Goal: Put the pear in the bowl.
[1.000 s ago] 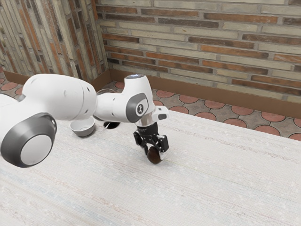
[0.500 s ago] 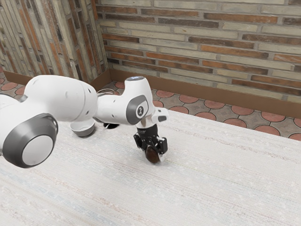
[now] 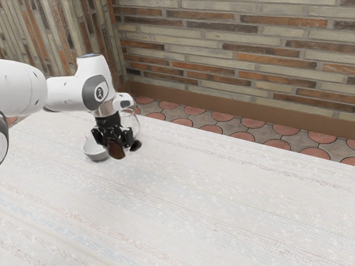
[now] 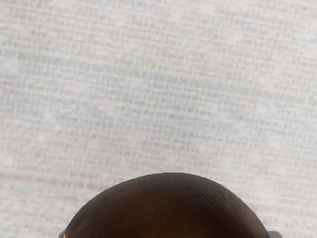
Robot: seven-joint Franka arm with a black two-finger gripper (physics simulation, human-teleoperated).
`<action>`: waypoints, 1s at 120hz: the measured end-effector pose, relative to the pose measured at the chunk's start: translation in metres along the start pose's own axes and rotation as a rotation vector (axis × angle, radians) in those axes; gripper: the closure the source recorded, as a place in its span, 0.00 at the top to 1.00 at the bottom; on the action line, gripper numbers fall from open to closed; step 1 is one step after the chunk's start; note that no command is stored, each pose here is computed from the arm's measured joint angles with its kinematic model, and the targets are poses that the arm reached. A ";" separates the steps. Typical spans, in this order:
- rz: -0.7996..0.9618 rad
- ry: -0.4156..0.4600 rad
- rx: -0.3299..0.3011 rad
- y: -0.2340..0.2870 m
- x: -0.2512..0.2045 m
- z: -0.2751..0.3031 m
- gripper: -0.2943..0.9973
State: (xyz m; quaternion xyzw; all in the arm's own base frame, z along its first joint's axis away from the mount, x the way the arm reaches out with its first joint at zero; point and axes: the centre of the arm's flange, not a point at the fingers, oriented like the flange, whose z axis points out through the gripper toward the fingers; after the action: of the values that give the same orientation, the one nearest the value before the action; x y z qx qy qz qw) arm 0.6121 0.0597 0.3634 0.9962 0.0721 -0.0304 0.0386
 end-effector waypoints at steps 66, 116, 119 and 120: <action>-0.205 0.093 0.087 -0.140 0.052 0.025 0.47; -0.191 0.103 0.053 -0.141 0.066 0.035 0.65; -0.187 0.107 0.052 -0.140 0.067 0.034 0.67; -0.185 0.107 0.052 -0.140 0.067 0.033 0.67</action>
State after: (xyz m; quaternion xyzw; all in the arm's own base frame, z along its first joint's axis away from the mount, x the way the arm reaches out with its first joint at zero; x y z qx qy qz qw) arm 0.6559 0.2049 0.3155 0.9861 0.1651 0.0178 0.0058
